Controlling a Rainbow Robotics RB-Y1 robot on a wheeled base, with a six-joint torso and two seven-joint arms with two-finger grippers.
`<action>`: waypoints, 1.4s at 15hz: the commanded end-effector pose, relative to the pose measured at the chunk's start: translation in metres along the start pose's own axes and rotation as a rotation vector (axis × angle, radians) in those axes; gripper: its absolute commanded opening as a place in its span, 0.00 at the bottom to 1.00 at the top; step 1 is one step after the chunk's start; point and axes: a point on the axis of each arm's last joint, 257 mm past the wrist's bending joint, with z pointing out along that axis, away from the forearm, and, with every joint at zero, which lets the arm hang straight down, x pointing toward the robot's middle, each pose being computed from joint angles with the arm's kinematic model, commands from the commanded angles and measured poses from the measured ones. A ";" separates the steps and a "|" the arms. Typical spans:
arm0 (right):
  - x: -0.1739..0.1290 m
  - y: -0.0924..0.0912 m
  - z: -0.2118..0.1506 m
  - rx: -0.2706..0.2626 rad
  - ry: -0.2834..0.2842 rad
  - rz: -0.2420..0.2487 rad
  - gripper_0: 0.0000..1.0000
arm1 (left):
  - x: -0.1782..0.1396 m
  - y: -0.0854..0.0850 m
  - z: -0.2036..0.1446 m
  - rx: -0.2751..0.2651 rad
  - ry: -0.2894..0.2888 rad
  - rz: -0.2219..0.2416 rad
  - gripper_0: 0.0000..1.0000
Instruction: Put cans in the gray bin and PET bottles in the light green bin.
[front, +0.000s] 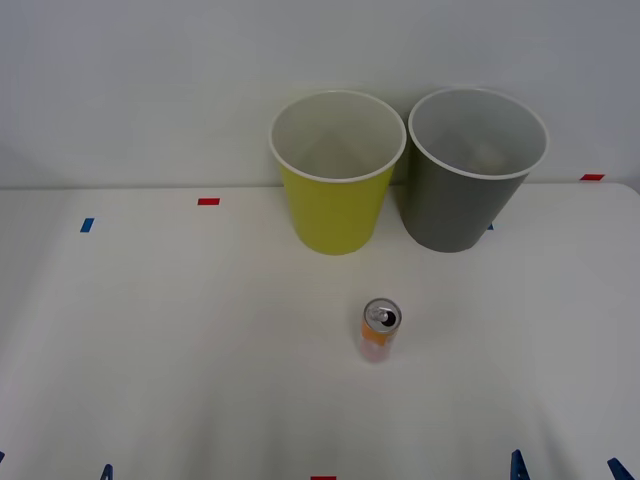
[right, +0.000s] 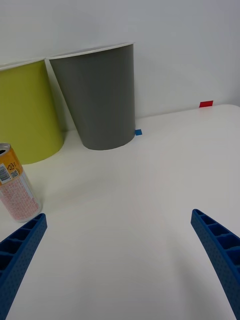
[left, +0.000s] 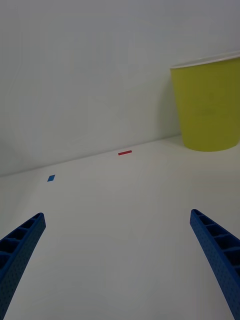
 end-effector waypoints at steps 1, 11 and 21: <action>0.010 0.007 0.006 0.003 0.022 0.022 1.00 | 0.000 0.000 0.000 0.000 0.000 0.000 1.00; 0.003 0.047 0.014 -0.185 -0.024 -0.060 1.00 | 0.000 0.000 0.000 0.000 0.000 0.000 1.00; 0.016 0.081 0.059 -0.398 -0.087 -0.113 1.00 | 0.000 0.000 0.000 0.000 0.000 0.000 1.00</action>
